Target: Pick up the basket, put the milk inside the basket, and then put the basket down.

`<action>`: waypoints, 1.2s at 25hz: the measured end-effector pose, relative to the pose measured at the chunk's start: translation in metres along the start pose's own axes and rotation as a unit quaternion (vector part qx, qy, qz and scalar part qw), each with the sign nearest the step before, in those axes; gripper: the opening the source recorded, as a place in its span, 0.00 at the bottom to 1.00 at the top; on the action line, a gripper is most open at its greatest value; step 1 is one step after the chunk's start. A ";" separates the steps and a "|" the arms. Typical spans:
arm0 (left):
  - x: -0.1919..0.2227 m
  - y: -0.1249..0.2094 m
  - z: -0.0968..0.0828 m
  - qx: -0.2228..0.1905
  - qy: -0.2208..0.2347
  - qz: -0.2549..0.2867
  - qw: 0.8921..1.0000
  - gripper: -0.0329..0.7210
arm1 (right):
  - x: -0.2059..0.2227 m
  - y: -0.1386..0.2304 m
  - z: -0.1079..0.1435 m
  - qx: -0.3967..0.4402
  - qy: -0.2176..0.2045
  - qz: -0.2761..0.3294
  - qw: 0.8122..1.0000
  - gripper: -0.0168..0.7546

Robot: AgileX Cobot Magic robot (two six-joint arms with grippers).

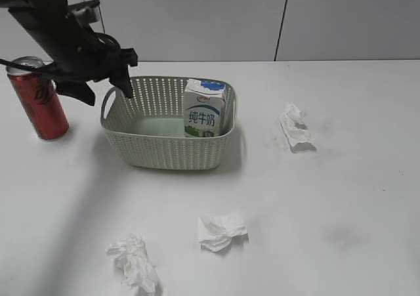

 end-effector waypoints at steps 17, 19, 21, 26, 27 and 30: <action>-0.245 0.053 -0.004 0.099 0.014 -0.098 0.990 0.80 | -0.023 0.026 0.021 0.033 -0.028 -0.038 0.998 0.79; -0.268 0.061 0.000 0.106 0.013 -0.128 0.986 0.80 | -0.029 0.042 0.025 0.034 -0.026 -0.051 0.998 0.79; -0.290 0.076 0.004 0.109 0.021 -0.154 0.982 0.79 | -0.032 0.060 0.030 0.035 -0.025 -0.061 0.997 0.79; -0.314 0.129 0.025 0.122 0.023 -0.189 0.974 0.79 | -0.038 0.103 0.040 0.037 -0.017 -0.108 0.993 0.79; -0.315 0.141 0.031 0.127 0.021 -0.195 0.972 0.79 | -0.036 0.111 0.042 0.040 -0.016 -0.113 0.993 0.79; -0.302 0.179 0.052 0.136 0.012 -0.191 0.972 0.79 | -0.031 0.132 0.045 0.040 -0.011 -0.133 0.990 0.79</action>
Point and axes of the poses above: a point on each arm's last joint axis where the gripper is mounted, x pointing out along that axis toward the gripper, z along the wrist's bending axis when the last joint is at zero, y = z × x, the point moved 10 cm from there along x, pointing out along that axis toward the gripper, and after that the axes turned 5 degrees about -x, right-handed, at the moved point
